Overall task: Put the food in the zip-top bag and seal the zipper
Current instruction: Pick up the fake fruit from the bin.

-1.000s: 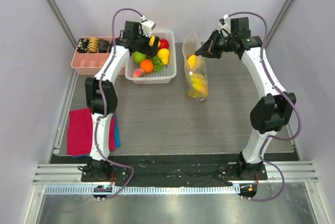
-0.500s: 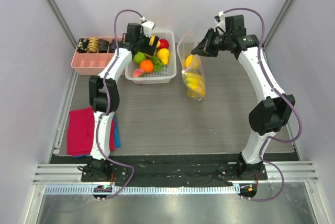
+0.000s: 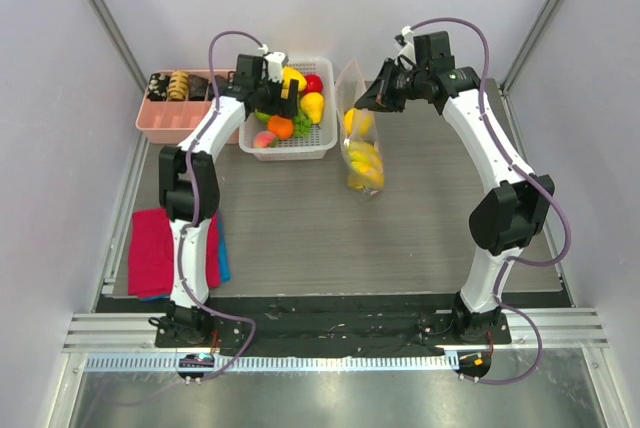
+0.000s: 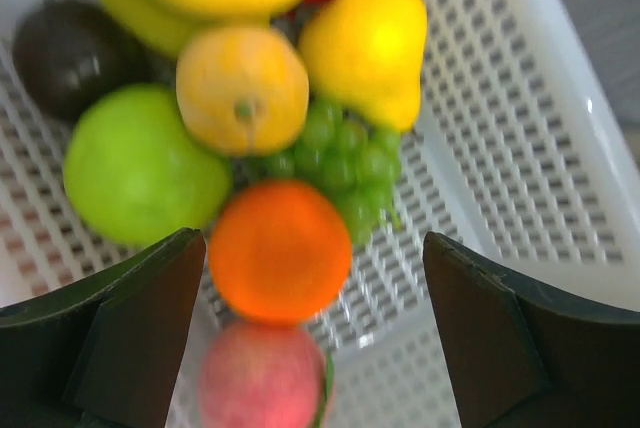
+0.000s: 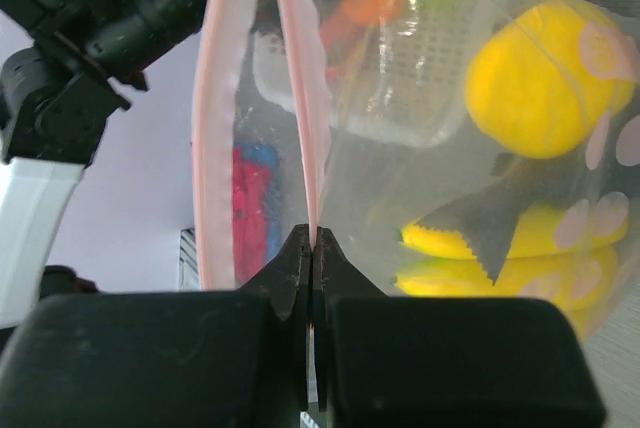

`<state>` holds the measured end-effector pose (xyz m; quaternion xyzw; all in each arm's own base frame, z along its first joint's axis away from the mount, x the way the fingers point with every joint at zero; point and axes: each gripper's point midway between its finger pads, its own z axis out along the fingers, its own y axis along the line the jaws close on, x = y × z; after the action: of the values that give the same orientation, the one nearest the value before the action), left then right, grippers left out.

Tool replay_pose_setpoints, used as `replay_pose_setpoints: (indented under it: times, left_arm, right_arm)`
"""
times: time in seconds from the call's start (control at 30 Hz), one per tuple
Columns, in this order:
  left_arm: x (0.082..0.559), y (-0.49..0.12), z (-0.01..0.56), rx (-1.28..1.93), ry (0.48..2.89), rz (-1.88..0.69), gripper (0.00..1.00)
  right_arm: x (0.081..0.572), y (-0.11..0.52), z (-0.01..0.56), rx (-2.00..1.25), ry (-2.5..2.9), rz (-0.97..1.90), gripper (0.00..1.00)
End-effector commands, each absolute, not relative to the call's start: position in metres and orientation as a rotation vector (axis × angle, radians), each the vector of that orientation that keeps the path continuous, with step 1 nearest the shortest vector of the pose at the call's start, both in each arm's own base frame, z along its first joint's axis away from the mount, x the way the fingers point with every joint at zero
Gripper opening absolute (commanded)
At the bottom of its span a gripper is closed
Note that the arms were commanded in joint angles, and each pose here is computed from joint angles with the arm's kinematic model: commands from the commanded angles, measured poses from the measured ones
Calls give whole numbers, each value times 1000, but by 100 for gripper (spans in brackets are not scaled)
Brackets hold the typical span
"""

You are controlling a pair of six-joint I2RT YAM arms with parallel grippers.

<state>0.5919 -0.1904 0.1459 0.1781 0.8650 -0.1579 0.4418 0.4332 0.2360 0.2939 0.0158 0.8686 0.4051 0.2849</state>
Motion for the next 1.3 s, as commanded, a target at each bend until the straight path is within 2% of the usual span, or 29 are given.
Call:
replay_pose_setpoints:
  times: [0.0,0.23,0.4,0.77,0.9,1.1,1.27]
  left_arm:
    - [548,-171,186,428,2208,-369,94]
    - [548,-170,158,385,2329,-365,99]
    - [557,-172,129,363,2379,-348,94]
    - [573,-173,94,358,2403,-270,92]
    - [574,-176,98,360,2393,-287,79]
    - [563,-181,149,381,2309,-355,57]
    - [555,-185,225,391,2139,-411,51]
  right_arm:
    - [437,232,302,13,2280,1050,1]
    - [446,247,295,44,2311,1111,1]
    - [449,252,293,51,2316,1127,1]
    - [446,251,303,11,2283,1110,1]
    - [444,251,310,2,2269,1110,1]
    - [443,248,313,-11,2261,1088,1]
    - [444,248,311,-19,2262,1082,1]
